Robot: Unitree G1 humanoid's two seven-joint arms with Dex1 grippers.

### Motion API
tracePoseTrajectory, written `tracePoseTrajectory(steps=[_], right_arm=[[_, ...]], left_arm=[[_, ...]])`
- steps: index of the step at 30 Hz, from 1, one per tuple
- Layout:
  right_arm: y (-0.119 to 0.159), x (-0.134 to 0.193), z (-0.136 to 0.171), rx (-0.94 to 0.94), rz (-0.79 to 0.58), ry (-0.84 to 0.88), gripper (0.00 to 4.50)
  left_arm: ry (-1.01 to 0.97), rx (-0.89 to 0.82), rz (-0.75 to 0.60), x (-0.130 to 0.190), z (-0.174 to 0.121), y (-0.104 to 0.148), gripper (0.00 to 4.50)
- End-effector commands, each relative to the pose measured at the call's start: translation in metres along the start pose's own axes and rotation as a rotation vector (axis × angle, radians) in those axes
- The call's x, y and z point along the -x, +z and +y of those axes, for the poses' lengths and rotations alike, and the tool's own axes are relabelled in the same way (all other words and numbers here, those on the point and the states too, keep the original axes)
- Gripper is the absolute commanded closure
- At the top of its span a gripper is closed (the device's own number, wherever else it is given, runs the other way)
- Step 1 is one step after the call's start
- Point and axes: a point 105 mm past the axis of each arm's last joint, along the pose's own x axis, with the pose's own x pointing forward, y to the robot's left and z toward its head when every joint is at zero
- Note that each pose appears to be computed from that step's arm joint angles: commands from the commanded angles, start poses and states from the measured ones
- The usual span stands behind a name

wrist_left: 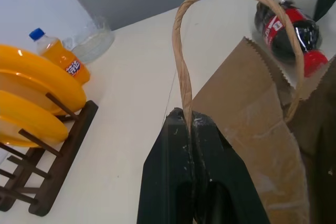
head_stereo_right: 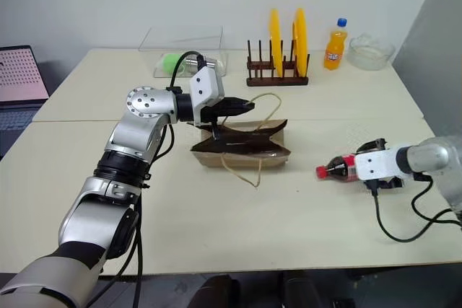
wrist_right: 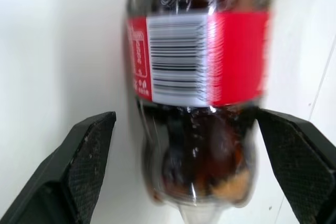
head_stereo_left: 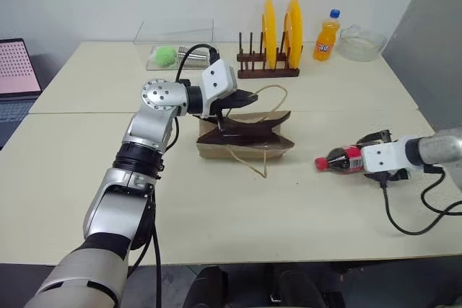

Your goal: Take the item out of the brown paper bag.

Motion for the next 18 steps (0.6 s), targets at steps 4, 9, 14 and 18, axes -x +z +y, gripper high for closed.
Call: tracePoseTrajectory(steps=[4,9,14,18], right_arm=[[0.084,0.045,-0.008,-0.241,-0.402,-0.248,0.04],[0.128,0.034,0.001,-0.487,-0.638,-0.427,0.04],[0.160,0.016,-0.004,-0.694,-0.794,-0.660,0.00],[0.169,0.002,-0.008,-0.777,-0.820,-0.728,0.00]], left_arm=[[0.045,-0.051,-0.024,-0.001,0.013,0.013,4.50],[0.083,-0.040,-0.028,0.000,0.024,0.015,4.50],[0.125,-0.040,-0.020,0.007,0.037,0.020,3.94],[0.134,-0.049,-0.014,0.013,0.043,0.023,2.71]])
